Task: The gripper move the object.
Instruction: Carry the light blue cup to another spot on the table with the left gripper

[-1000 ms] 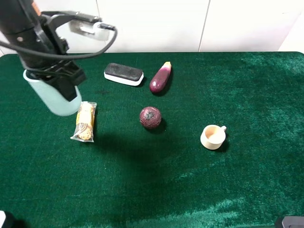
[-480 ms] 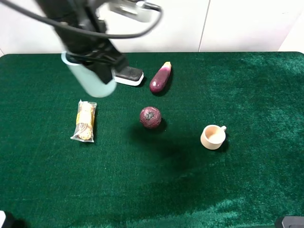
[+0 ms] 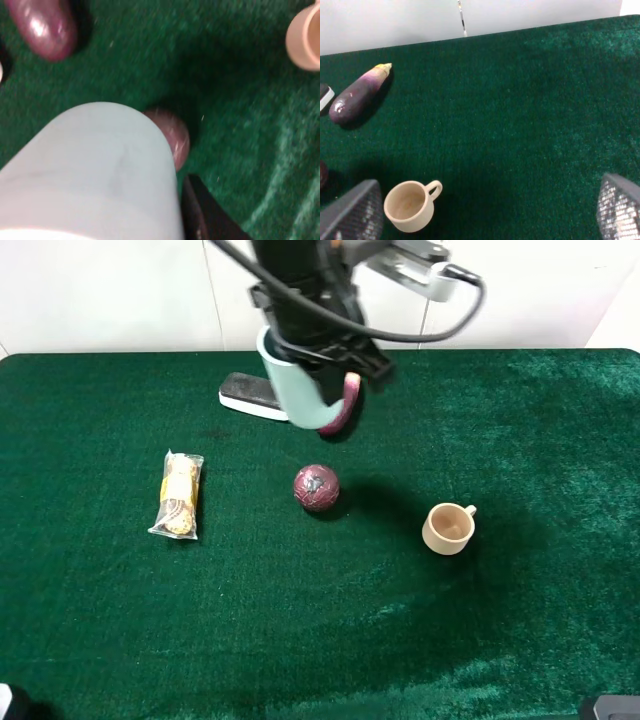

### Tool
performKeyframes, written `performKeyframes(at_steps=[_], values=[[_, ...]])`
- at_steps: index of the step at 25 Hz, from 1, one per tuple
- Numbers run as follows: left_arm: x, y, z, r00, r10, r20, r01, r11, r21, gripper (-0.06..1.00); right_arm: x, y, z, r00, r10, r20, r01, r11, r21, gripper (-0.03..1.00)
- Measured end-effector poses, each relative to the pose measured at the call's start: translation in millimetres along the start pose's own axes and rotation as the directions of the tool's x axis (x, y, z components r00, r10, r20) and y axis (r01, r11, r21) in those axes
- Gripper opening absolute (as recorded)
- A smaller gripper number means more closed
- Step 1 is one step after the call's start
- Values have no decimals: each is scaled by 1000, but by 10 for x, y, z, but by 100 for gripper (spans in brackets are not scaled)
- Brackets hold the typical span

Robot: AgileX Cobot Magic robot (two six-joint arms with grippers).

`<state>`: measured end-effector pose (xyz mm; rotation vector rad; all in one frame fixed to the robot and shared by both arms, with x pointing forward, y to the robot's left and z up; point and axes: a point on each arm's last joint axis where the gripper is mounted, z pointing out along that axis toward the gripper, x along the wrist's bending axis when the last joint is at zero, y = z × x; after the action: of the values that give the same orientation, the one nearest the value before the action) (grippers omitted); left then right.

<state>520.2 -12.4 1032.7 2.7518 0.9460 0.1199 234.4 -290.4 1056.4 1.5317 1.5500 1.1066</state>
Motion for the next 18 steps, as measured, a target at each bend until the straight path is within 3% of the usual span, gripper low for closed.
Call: performKeyframes(at_steps=[18], values=[[-436, 325, 710, 995, 93, 32, -92, 995, -25, 8, 0, 0, 0, 1000, 0, 0, 0, 1000, 0, 65]])
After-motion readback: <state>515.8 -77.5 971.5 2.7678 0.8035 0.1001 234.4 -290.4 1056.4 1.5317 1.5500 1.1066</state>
